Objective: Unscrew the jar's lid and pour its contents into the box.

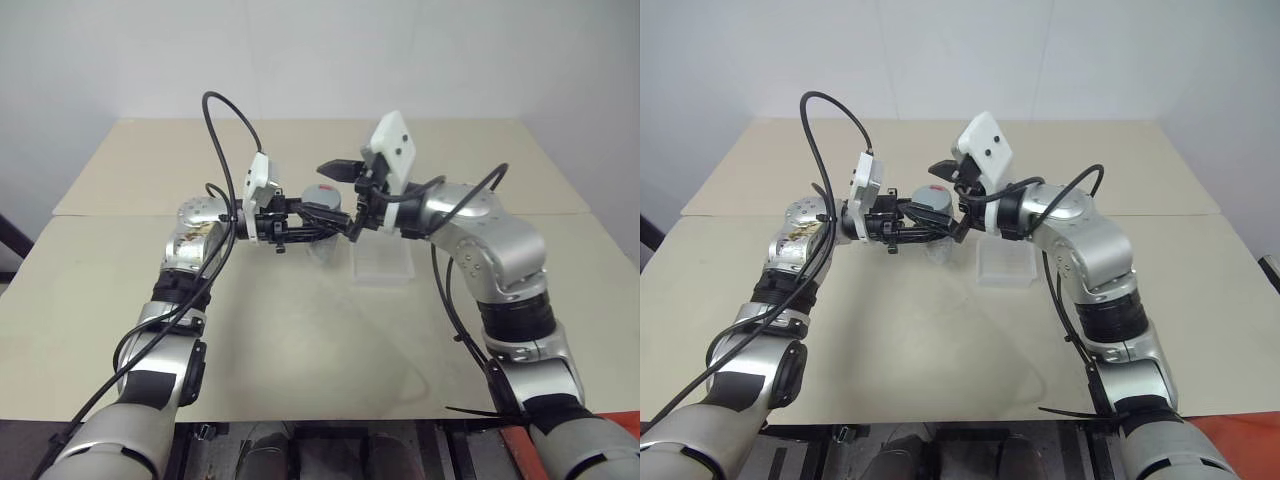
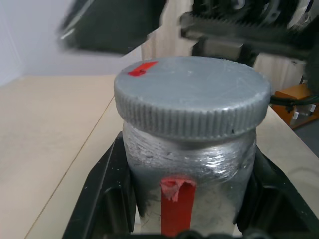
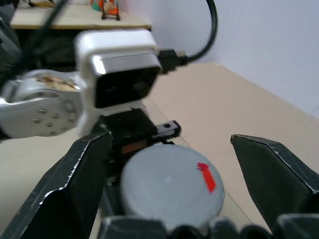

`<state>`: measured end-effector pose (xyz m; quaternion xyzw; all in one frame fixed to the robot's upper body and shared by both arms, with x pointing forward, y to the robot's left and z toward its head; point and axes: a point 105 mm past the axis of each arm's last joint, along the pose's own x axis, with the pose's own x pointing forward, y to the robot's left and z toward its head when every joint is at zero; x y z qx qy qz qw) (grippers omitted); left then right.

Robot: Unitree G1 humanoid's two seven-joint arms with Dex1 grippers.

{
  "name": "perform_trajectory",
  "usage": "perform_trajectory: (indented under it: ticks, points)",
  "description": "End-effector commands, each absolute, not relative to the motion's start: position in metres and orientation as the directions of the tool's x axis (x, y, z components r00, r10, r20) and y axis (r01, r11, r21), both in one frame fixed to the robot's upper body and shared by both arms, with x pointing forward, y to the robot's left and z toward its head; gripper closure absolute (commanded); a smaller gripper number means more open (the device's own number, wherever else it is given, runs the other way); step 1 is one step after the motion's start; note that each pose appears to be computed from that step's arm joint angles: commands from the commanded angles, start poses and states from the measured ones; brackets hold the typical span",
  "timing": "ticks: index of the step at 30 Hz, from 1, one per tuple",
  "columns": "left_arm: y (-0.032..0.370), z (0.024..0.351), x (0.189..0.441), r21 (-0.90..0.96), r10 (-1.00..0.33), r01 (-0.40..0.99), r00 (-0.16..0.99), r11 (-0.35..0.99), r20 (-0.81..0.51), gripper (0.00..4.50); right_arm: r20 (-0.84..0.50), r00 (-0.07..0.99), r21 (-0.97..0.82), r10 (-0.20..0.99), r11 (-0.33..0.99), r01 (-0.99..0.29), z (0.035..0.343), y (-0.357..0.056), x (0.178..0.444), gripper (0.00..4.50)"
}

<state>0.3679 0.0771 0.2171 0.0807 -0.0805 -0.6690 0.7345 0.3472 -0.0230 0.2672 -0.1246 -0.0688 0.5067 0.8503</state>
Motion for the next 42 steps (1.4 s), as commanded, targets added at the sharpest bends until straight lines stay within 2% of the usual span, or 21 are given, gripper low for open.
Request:
perform_trajectory:
  ticks: [1, 7, 29, 42]
  points:
    - [0.079, 0.23, 0.367, 0.274, -0.996, 0.958, 0.086, 0.089, 0.024, 2.44, 0.033, 0.505, -0.335, 0.863, 0.485, -0.808, 0.284, -0.021, 0.352, 0.02]
    - [0.082, 0.23, 0.367, 0.276, -0.995, 0.956, 0.093, 0.097, 0.026, 2.44, 0.033, 0.532, -0.321, 0.846, 0.513, -0.796, 0.283, -0.03, 0.358, 0.02]
    - [0.083, 0.231, 0.367, 0.275, -0.996, 0.957, 0.087, 0.088, 0.016, 2.44, 0.047, 0.568, -0.297, 0.822, 0.554, -0.778, 0.281, -0.078, 0.347, 0.02]
    - [0.085, 0.231, 0.368, 0.275, -0.996, 0.957, 0.092, 0.092, 0.013, 2.44, 0.02, 0.537, -0.306, 0.843, 0.517, -0.8, 0.273, -0.088, 0.336, 0.02]
